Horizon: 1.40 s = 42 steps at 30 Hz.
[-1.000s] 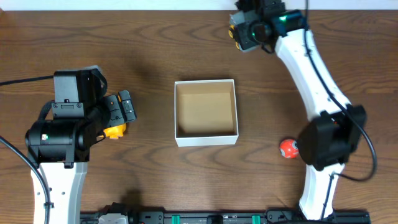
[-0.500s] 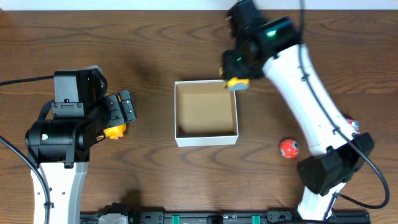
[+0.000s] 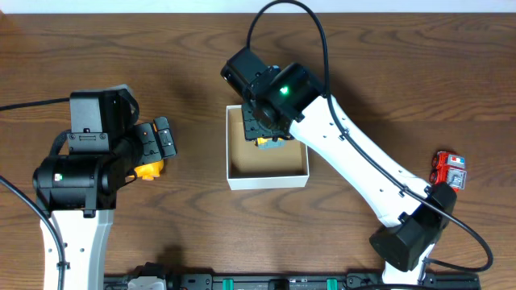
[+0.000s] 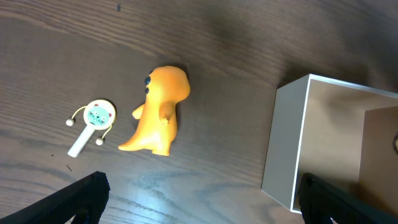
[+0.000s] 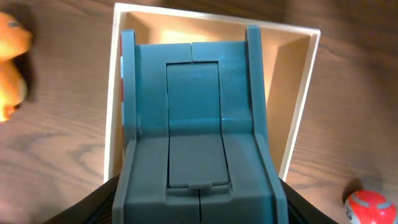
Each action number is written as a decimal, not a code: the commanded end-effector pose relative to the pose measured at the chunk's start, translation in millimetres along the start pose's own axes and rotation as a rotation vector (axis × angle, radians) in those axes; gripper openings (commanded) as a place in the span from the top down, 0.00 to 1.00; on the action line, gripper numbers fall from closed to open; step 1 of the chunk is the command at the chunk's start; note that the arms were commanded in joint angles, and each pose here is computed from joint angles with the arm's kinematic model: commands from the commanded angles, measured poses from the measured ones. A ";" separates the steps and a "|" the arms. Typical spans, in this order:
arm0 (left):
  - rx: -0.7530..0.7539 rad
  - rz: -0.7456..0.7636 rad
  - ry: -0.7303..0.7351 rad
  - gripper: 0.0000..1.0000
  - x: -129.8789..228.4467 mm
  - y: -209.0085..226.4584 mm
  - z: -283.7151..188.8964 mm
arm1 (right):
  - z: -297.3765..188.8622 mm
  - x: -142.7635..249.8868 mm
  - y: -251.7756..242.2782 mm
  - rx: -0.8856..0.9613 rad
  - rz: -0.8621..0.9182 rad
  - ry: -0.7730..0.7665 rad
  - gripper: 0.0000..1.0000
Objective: Pack container
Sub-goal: 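Carry the dump truck into the white box with the right gripper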
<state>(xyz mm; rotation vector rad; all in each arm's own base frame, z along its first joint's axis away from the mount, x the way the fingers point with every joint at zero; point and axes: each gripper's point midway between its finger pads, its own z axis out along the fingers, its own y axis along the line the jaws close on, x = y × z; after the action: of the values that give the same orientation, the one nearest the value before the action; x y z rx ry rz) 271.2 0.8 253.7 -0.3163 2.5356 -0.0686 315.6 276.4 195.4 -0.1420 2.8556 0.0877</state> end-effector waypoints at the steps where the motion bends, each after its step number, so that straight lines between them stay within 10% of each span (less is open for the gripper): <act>1: 0.011 -0.017 -0.012 0.02 -4.9 -1.6 -3.6 | 16.3 3.6 -10.4 0.031 0.078 -0.002 0.99; 31: 0.011 -0.017 -0.012 0.02 -4.9 -1.7 -3.6 | 130.9 13.8 -59.0 0.087 0.165 -0.015 0.98; 42: 0.011 -0.017 -0.012 0.02 -4.8 -1.6 -3.7 | 136.1 16.5 -59.8 0.085 0.139 -0.015 0.51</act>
<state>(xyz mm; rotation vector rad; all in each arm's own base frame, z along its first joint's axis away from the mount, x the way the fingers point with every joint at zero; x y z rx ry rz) 271.2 0.7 253.7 -0.3162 2.5360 -0.0690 338.9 229.9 50.5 0.0812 2.8759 0.0100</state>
